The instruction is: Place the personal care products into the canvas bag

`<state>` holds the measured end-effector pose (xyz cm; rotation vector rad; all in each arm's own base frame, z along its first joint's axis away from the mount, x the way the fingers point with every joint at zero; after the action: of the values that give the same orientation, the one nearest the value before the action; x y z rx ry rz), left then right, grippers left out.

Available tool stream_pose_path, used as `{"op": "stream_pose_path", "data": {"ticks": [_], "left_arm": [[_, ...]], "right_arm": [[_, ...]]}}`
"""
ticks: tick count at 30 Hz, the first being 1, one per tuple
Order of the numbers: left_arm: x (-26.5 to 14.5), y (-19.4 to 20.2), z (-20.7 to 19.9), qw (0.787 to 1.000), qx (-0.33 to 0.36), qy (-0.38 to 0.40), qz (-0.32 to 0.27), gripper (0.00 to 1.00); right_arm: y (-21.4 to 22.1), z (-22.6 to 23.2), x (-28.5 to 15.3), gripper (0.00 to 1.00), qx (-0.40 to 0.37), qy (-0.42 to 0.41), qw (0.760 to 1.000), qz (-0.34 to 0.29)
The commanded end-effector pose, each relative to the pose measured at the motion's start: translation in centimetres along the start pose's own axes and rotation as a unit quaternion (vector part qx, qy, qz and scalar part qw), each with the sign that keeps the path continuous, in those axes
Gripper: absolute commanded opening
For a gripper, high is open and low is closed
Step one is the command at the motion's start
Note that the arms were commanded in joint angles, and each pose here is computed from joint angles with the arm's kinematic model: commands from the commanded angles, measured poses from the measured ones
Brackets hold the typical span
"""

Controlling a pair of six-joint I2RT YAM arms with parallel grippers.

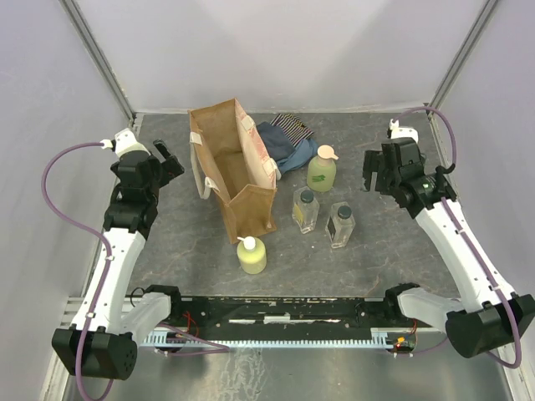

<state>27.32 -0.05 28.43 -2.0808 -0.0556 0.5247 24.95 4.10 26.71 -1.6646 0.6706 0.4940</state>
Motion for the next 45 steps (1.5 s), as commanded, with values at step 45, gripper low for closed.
{"op": "stream_pose_path", "data": {"ticks": [45], "left_arm": [[3.1, 6.1, -6.1, 0.968, 0.064, 0.181, 0.161, 0.79]], "right_arm": [[-10.1, 8.3, 4.7, 1.00, -0.093, -0.152, 0.984, -0.005]]}}
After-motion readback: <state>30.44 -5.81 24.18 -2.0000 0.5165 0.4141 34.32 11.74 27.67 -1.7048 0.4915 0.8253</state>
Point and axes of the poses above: each gripper's point midway between its finger pads, its own x axis out along the fingers, its own z axis along the line the jaws close on, y = z × x, the point moved 6 cm from there along -x, back along the fingers, and after that the axes turned 11 degrees about -x, right-handed, at the moved point
